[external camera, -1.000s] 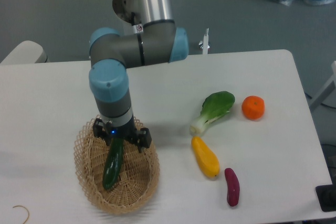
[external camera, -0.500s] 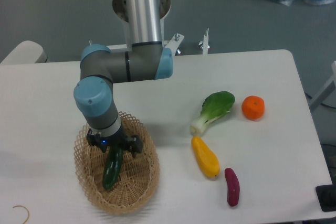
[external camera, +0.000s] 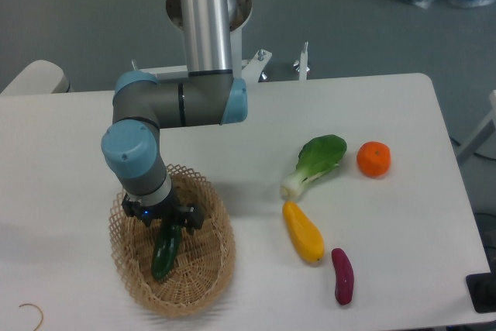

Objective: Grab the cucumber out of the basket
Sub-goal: 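Lower the gripper onto the cucumber and close on it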

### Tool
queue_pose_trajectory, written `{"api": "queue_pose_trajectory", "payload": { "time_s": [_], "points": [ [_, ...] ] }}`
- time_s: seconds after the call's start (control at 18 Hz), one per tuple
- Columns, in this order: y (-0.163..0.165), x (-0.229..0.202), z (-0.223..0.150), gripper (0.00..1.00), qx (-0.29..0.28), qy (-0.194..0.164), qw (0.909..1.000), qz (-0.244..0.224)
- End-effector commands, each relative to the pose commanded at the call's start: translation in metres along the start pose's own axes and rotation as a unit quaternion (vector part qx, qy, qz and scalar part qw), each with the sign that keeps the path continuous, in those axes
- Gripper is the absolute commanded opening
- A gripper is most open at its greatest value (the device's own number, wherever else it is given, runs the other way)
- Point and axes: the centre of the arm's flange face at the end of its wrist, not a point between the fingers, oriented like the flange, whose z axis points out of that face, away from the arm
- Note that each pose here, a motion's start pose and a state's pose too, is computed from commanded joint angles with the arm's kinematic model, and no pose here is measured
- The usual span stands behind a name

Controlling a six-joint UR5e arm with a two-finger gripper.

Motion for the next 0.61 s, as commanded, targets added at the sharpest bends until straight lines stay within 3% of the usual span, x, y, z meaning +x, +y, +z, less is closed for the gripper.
{"api": "queue_pose_trajectory", "payload": {
  "time_s": [0.17, 0.44, 0.61],
  "points": [
    [-0.0014, 0.0035, 0.0033, 1.00, -0.003, -0.001, 1.0000, 0.003],
    [-0.0039, 0.0026, 0.0005, 0.48, 0.001, -0.002, 1.0000, 0.008],
    [-0.0042, 0.0023, -0.0010, 0.35, 0.001, -0.002, 0.9999, 0.012]
  ]
}}
